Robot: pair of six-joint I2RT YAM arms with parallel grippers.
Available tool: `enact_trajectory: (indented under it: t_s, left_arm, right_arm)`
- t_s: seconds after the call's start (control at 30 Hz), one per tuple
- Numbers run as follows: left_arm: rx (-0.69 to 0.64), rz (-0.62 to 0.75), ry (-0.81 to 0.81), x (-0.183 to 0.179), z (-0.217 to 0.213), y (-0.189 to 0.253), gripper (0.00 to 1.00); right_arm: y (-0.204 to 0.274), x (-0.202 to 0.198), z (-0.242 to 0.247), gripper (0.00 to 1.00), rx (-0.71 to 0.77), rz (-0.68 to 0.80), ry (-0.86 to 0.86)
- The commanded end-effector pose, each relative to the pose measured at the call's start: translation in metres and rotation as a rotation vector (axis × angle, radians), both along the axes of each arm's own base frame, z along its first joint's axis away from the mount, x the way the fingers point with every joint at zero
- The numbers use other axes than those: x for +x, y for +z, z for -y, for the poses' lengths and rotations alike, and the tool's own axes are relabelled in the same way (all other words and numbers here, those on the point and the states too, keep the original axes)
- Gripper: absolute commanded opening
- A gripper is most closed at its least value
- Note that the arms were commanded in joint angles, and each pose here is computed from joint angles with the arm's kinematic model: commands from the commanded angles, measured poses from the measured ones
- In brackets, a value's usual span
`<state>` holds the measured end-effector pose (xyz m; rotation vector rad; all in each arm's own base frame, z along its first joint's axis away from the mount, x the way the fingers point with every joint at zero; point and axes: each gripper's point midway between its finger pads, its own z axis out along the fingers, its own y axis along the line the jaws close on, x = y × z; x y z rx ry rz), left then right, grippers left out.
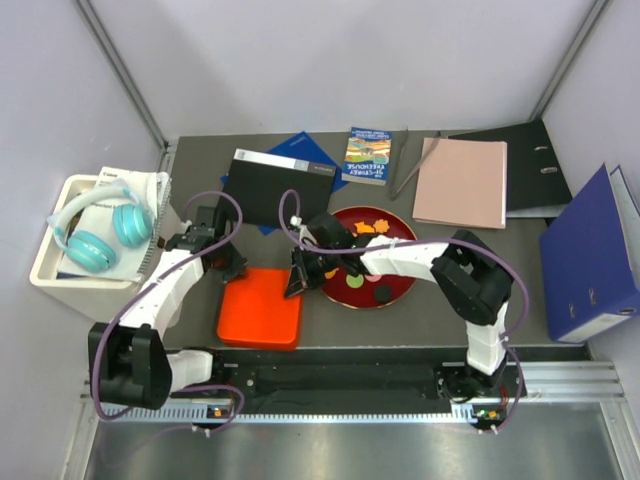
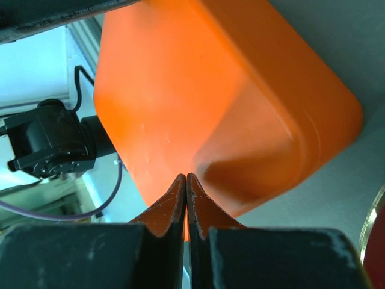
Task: Pack the cookies
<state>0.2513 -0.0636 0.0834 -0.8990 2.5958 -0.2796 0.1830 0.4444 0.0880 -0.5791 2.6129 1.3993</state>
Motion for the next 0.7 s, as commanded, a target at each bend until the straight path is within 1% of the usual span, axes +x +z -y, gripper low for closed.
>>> enact_trajectory:
  t_s: [0.0,0.03,0.07,0.13,0.17,0.23,0.27,0.3,0.33,0.37,0.43,0.47,0.5,0.53,0.57,0.6,0.63,0.67]
  left_arm:
    - [0.030,0.177,-0.040,0.027,-0.003,0.050,0.29]
    - [0.031,0.187,-0.049,0.029,-0.002,0.056,0.38]
    - [0.030,0.225,-0.054,0.038,-0.002,0.072,0.41]
    - [0.027,0.236,-0.061,0.044,0.000,0.080,0.47]
    - [0.026,0.247,-0.065,0.046,0.001,0.087,0.53]
    - [0.028,0.266,-0.076,0.049,0.003,0.093,0.58]
    - [0.036,0.276,-0.091,0.050,0.003,0.094,0.75]
    - [0.000,0.277,-0.131,0.048,0.012,0.095,0.87]
    - [-0.007,0.282,-0.152,0.048,0.016,0.095,0.99]
    - [0.001,0.286,-0.182,0.047,0.018,0.095,0.99]
    - [0.018,0.283,-0.231,0.045,0.027,0.094,0.99]
    - [0.033,0.283,-0.256,0.044,0.030,0.093,0.99]
    - [0.038,0.282,-0.297,0.042,0.040,0.091,0.99]
    - [0.053,0.293,-0.312,0.044,0.044,0.094,0.99]
    - [0.080,0.295,-0.319,0.044,0.046,0.094,0.99]
    - [0.092,0.292,-0.363,0.042,0.059,0.092,0.99]
    - [0.106,0.310,-0.373,0.044,0.064,0.097,0.99]
    - [0.103,0.317,-0.393,0.045,0.071,0.099,0.99]
  right_arm:
    - [0.075,0.022,-0.003,0.00,0.072,0.189,-0.028]
    - [0.091,0.027,-0.003,0.00,0.089,0.220,-0.039]
    - [0.104,0.027,0.003,0.03,0.091,0.243,-0.045]
    - [0.128,0.037,0.008,0.09,0.096,0.302,-0.077]
    - [0.145,0.040,0.014,0.16,0.106,0.347,-0.083]
    - [0.156,0.048,0.028,0.24,0.064,0.394,-0.124]
    - [0.163,0.049,0.034,0.35,0.050,0.437,-0.127]
    - [0.170,0.052,0.048,0.40,0.011,0.473,-0.164]
    - [0.174,0.053,0.056,0.44,-0.004,0.499,-0.182]
    - [0.175,0.059,0.067,0.48,-0.042,0.541,-0.219]
    - [0.180,0.055,0.090,0.51,-0.073,0.583,-0.257]
    - [0.179,0.060,0.102,0.52,-0.109,0.618,-0.293]
    - [0.167,0.056,0.114,0.53,-0.146,0.623,-0.303]
    - [0.176,0.054,0.127,0.54,-0.143,0.653,-0.335]
    - [0.176,0.056,0.139,0.55,-0.167,0.680,-0.369]
    - [0.166,0.053,0.149,0.55,-0.199,0.683,-0.373]
    - [0.174,0.049,0.160,0.56,-0.194,0.705,-0.393]
    - [0.173,0.051,0.170,0.57,-0.223,0.723,-0.419]
